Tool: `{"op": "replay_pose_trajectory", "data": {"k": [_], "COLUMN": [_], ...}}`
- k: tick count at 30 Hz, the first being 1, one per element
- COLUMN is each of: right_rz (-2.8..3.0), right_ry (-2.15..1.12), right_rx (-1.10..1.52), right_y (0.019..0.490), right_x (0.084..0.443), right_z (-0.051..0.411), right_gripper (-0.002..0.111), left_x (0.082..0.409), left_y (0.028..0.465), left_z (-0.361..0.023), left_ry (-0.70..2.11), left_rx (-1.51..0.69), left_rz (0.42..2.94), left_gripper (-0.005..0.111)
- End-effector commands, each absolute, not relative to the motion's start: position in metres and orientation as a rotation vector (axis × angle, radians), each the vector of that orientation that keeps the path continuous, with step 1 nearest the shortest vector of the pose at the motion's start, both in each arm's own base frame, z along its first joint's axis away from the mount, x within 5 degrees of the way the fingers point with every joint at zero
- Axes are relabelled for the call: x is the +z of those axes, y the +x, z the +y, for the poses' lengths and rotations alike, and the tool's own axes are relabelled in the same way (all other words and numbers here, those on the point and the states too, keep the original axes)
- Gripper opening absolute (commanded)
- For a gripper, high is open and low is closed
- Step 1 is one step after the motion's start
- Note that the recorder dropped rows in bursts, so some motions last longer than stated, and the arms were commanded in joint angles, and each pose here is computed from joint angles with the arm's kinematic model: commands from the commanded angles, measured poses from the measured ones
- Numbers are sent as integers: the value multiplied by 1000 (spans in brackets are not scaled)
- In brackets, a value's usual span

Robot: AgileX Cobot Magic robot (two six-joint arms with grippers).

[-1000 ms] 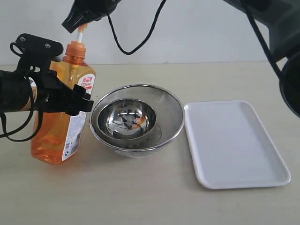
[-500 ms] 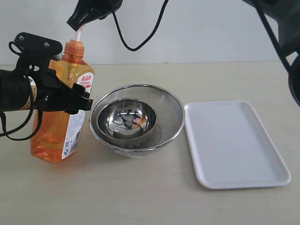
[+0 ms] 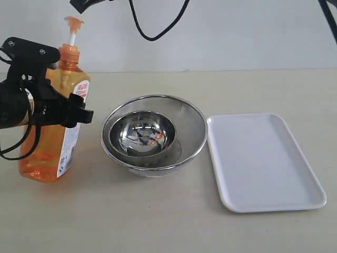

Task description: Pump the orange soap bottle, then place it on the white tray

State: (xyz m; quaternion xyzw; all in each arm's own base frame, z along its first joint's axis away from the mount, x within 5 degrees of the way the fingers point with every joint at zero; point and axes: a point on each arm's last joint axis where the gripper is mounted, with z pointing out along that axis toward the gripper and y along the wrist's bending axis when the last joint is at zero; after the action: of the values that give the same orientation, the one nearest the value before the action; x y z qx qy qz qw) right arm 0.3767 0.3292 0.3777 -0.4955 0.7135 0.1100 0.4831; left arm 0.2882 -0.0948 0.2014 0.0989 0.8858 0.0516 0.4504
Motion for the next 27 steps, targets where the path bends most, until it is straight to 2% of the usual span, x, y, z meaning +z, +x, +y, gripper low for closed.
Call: {"op": "replay_pose_trajectory", "data": {"k": [1,6,14,19,27], "right_rz": [1738,1754,1758,1763,1765], "right_ry": [-1205,-1217,-1217,-1227,-1232], "right_rx": [289,299,350,353,388], "right_y": [372,371,368,367,365], "right_x": [387,385,385,385,385], "right_z": [325,325,328,328,330], "right_gripper": [0,0,0,0,0], "left_x": [202,209,220,222,218], "left_y": [281,259,226,215,211], "left_z": [-84,-79,-76,-80,-94], "left_ry": [112,-14,-129,-108,-46], "left_rx": [173,268,257,348,349], "left_rz": [2170,2084,1969,1892,1888], "left_gripper": [5,5,5,5,5]}}
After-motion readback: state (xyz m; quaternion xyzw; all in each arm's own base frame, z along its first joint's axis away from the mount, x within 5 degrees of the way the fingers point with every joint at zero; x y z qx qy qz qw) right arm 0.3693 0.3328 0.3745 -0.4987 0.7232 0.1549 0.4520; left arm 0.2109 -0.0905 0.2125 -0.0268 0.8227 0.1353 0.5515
